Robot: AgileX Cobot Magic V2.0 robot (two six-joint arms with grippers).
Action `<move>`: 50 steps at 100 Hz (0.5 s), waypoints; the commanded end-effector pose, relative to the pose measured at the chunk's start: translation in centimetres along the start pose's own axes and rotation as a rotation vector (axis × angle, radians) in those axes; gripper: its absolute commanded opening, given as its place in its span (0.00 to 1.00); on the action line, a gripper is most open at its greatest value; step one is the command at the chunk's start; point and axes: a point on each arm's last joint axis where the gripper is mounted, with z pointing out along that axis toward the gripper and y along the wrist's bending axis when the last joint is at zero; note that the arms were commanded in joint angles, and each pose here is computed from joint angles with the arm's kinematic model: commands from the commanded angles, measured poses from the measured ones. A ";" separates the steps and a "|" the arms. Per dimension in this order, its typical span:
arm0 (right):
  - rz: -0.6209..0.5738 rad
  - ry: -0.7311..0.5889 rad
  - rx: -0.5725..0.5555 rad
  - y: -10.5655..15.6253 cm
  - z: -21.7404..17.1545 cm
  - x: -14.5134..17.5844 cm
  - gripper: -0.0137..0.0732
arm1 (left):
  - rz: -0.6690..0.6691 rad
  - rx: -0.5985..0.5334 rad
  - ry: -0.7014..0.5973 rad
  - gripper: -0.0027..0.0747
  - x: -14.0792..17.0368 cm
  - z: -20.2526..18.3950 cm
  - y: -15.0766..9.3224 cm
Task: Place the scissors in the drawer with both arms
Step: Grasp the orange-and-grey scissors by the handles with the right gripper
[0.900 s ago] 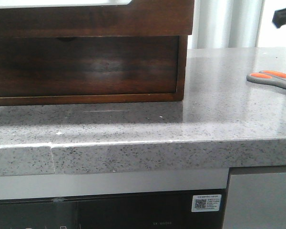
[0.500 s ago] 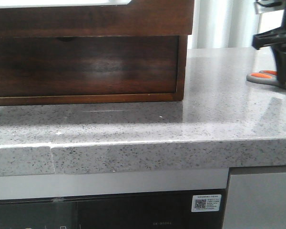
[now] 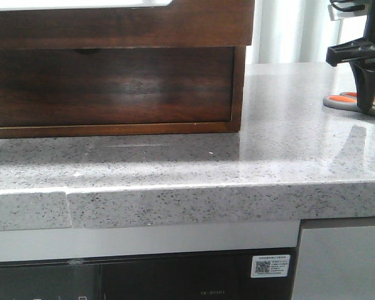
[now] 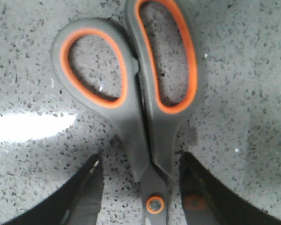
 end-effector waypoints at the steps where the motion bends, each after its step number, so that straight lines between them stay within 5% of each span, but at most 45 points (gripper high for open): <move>1: -0.003 -0.084 0.009 -0.4 -2.4 -0.5 0.53 | -0.049 -0.040 -0.041 0.38 -0.7 0.3 0.9; 50: -0.008 0.016 -0.003 -0.1 -0.1 -0.3 0.53 | -0.049 -0.040 -0.041 0.38 -0.7 0.3 0.9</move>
